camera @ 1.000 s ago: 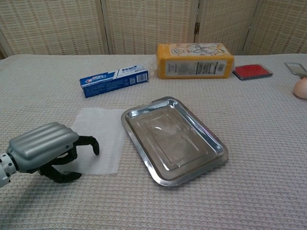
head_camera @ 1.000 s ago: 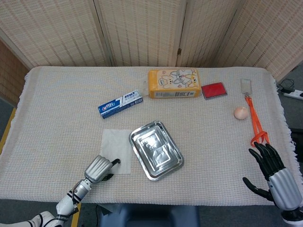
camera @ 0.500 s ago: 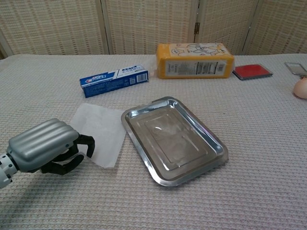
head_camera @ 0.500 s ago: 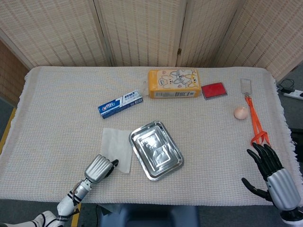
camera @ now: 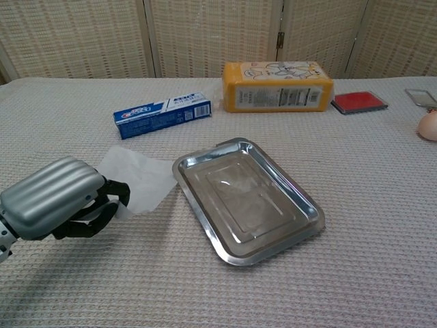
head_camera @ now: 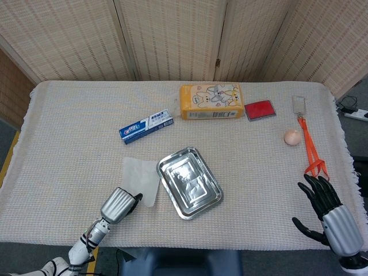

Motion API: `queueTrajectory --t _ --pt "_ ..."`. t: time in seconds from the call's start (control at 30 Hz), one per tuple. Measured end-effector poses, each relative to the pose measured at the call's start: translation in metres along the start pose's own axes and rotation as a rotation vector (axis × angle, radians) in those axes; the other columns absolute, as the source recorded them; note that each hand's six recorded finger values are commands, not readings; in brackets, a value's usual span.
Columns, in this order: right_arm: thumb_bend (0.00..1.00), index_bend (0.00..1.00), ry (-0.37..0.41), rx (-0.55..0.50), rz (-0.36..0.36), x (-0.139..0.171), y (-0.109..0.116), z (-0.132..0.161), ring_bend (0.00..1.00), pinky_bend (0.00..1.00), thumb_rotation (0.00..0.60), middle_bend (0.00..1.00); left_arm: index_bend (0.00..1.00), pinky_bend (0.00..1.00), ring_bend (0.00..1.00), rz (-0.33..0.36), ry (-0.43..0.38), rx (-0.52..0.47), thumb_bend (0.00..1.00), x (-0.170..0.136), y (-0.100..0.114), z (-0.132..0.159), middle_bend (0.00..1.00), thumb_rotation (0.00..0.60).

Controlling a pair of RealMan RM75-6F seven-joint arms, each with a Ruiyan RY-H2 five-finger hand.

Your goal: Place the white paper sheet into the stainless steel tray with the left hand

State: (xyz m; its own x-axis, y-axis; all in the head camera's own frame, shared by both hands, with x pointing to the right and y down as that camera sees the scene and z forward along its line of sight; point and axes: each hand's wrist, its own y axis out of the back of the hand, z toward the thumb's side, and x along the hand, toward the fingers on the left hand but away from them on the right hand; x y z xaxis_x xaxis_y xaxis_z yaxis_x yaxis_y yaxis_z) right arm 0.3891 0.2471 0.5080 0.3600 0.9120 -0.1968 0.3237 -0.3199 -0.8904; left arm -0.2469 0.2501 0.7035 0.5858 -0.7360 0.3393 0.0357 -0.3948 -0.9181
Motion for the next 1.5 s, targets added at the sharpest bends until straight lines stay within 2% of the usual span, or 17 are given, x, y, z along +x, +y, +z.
queueTrajectory --t 0.2,0.53,0.73,1.1,1.5 --pt "0.32 0.00 0.012 -0.014 -0.002 0.003 0.003 0.003 0.00 0.00 0.600 0.00 0.61 1.00 1.00 0.078 0.018 0.038 0.69 0.006 0.024 0.003 1.00 0.600" --pt "0.32 0.00 0.031 -0.035 -0.018 0.011 0.012 0.007 0.00 0.00 0.600 0.00 0.61 1.00 1.00 0.207 0.112 0.071 0.69 0.015 0.066 -0.007 1.00 0.600" --pt "0.32 0.00 0.035 -0.039 -0.019 0.011 0.013 0.007 0.00 0.00 0.600 0.00 0.61 1.00 1.00 0.246 0.155 0.055 0.69 0.015 0.080 -0.010 1.00 0.600" --pt "0.32 0.00 0.039 -0.070 -0.011 0.011 0.016 0.007 0.00 0.00 0.600 0.00 0.61 1.00 1.00 0.255 0.082 0.080 0.69 0.023 0.076 0.024 1.00 0.600" --pt "0.32 0.00 0.035 -0.096 0.015 0.009 0.015 0.005 0.00 0.00 0.600 0.00 0.61 1.00 1.00 0.248 -0.046 0.061 0.69 0.064 0.071 0.081 1.00 0.600"
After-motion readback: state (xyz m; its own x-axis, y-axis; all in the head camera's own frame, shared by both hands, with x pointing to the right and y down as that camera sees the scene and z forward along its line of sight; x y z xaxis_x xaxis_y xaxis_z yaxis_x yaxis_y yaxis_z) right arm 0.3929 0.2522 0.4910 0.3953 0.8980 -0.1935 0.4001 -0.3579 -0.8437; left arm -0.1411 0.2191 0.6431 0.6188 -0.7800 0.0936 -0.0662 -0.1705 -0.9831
